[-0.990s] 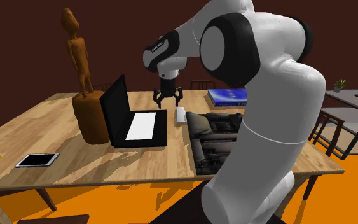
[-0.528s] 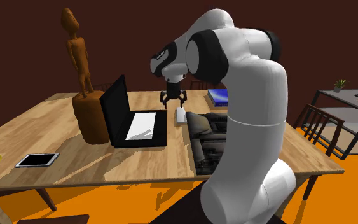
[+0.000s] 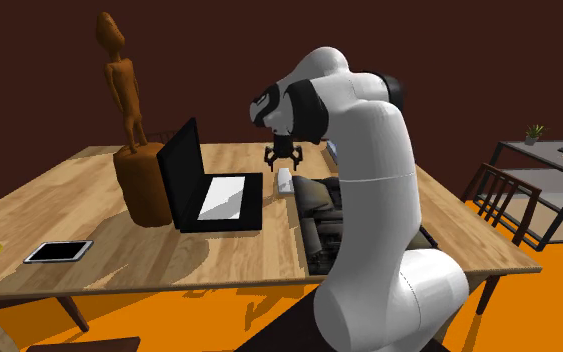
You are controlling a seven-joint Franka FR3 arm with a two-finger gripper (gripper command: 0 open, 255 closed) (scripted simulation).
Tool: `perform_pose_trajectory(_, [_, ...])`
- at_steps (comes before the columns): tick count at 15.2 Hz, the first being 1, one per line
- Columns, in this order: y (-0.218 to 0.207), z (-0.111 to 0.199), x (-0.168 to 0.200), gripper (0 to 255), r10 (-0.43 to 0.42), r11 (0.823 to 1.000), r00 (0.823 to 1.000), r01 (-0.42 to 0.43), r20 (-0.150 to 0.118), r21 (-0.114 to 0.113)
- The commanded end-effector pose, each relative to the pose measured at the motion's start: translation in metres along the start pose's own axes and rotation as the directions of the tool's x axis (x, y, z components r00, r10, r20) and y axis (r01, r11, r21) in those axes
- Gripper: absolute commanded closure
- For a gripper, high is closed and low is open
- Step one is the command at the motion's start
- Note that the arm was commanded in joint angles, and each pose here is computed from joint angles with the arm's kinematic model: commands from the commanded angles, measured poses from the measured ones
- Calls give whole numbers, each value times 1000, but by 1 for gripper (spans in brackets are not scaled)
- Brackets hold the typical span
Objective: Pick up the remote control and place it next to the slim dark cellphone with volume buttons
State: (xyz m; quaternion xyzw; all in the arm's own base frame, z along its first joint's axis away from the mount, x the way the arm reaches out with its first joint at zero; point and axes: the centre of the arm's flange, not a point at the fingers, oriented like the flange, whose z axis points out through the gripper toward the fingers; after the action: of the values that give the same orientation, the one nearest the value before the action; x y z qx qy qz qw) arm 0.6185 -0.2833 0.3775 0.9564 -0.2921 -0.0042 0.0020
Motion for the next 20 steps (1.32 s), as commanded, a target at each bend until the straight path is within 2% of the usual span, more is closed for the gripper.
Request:
perform_pose_trajectory(1, [6, 10, 13, 0, 27, 1000, 1000, -27, 1, -3])
perform_pose_trajectory(9, [6, 50, 13, 0, 27, 1000, 1000, -27, 1, -3])
perform_pose_trajectory(16, [6, 50, 13, 0, 27, 1000, 1000, -27, 1, -3])
perform_pose_trajectory(17, [7, 50, 14, 255, 27, 1000, 1000, -27, 1, -3])
perform_pose_trajectory(20, [7, 50, 13, 255, 27, 1000, 1000, -27, 1, -3])
